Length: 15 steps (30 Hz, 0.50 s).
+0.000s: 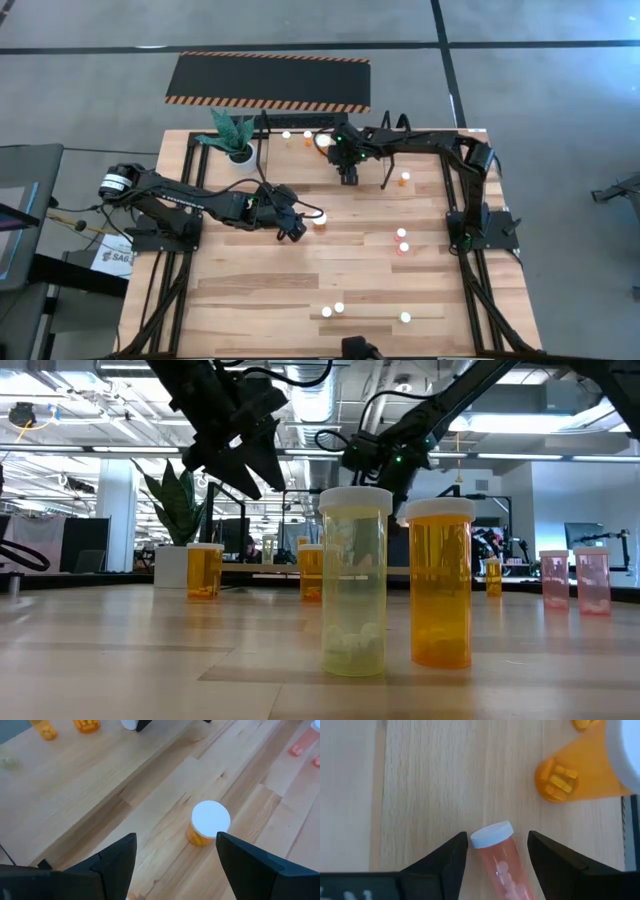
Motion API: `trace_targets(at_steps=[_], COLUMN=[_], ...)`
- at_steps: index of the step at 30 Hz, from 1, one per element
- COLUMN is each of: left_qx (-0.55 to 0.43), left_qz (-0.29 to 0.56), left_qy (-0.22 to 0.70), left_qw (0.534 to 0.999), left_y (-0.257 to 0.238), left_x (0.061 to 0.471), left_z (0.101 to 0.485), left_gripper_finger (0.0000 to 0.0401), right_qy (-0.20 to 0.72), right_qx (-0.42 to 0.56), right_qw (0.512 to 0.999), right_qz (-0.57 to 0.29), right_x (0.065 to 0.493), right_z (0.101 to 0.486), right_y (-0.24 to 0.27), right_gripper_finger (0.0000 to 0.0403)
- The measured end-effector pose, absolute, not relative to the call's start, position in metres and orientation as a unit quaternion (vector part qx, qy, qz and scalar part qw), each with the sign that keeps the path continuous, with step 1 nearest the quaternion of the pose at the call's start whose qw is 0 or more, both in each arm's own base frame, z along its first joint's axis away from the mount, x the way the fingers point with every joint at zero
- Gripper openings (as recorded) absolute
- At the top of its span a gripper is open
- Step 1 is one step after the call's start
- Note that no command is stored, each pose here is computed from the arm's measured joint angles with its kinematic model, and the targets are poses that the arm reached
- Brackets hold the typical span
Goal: Pick and place medicine bottles onto shelf by color
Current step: Put the bottom left pink pill bottle on the shelf
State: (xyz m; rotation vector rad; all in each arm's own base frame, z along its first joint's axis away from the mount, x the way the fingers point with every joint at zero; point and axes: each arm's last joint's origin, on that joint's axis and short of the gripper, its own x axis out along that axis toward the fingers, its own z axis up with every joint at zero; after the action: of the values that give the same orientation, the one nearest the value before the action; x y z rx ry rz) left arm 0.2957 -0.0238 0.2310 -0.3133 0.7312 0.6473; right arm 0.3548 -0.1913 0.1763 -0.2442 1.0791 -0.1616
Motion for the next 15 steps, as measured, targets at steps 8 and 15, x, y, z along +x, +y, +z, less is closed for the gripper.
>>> trace_targets(at_steps=[8,15], left_qx=[-0.149,-0.152], left_qz=[0.310,0.312], left_qy=[0.351,0.351], left_qw=[0.871,0.869], left_y=[-0.0238,-0.0237], left_x=[0.2954,0.2951], left_z=[0.2308,0.2306], left_gripper_finger=[0.0258,0.0258], right_qy=[0.517,0.523], right_qx=[-0.113,-0.111], right_qw=[0.845,0.842], right_qz=[-0.073,-0.070], right_x=[0.3550,0.3530], right_z=[0.1764,0.1778], right_y=[-0.1900,-0.1882], right_gripper_finger=[0.0173,0.0125])
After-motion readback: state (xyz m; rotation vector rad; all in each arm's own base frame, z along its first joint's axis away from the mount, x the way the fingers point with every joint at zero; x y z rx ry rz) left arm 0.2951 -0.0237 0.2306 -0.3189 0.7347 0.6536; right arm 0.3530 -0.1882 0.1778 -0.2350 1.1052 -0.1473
